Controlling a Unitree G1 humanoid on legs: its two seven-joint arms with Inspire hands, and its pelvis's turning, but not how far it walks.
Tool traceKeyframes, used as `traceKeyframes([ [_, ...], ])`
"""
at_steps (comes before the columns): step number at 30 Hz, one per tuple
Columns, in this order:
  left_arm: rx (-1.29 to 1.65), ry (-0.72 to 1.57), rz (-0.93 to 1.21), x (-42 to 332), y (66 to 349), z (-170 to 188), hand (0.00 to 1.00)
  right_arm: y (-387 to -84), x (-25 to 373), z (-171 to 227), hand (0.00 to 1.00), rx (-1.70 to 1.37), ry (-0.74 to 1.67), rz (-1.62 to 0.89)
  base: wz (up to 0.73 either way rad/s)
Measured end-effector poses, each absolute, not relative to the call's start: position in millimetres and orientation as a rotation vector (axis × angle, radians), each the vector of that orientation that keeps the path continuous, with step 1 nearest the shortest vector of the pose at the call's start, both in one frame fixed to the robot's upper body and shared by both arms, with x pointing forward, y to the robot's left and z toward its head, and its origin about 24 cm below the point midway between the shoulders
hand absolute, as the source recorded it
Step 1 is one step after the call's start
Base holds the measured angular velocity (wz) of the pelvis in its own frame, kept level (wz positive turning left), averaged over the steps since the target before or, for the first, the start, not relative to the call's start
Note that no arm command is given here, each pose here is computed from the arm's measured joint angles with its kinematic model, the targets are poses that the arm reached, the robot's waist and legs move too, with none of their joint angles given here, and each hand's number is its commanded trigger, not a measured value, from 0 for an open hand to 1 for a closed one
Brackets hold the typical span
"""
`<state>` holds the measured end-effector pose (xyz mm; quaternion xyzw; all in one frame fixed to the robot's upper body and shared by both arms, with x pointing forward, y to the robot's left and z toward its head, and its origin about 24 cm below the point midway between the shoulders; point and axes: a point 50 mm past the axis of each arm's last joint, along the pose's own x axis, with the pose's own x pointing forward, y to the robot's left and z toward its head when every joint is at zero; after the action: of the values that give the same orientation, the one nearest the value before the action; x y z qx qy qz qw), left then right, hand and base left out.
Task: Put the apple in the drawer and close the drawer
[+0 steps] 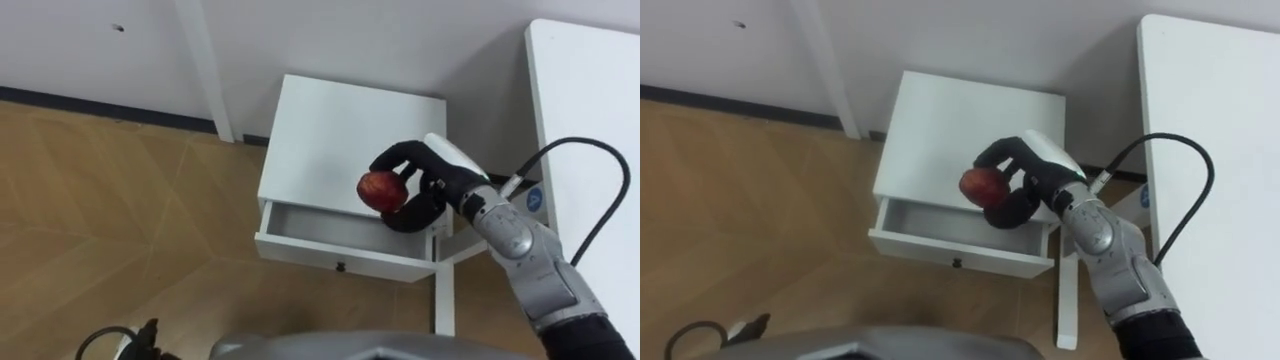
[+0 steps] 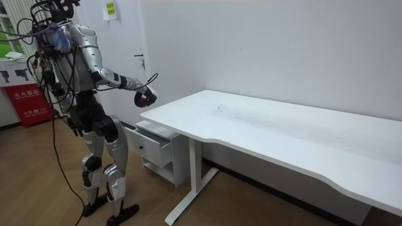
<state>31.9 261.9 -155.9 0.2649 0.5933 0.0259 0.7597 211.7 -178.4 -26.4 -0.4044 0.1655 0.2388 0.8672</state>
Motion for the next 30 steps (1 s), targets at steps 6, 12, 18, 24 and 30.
traceKeyframes([
  [6,0.577,1.288,0.057,33,262,-156,0.0,-174,211,-28,0.0,-0.829,0.346,0.505,0.0],
  [12,0.578,1.277,0.057,36,262,-155,0.0,-177,209,-34,0.0,-0.825,0.377,0.508,0.01],
  [18,0.566,1.285,0.043,34,261,-156,0.0,-178,204,-37,0.0,-0.816,0.394,0.509,0.0],
  [24,0.564,1.289,0.043,33,261,-156,0.0,-179,200,-39,0.0,-0.801,0.409,0.505,0.0],
  [30,0.569,1.296,0.049,30,261,-156,0.0,-193,188,-64,0.0,-0.742,0.53,0.469,0.0],
])
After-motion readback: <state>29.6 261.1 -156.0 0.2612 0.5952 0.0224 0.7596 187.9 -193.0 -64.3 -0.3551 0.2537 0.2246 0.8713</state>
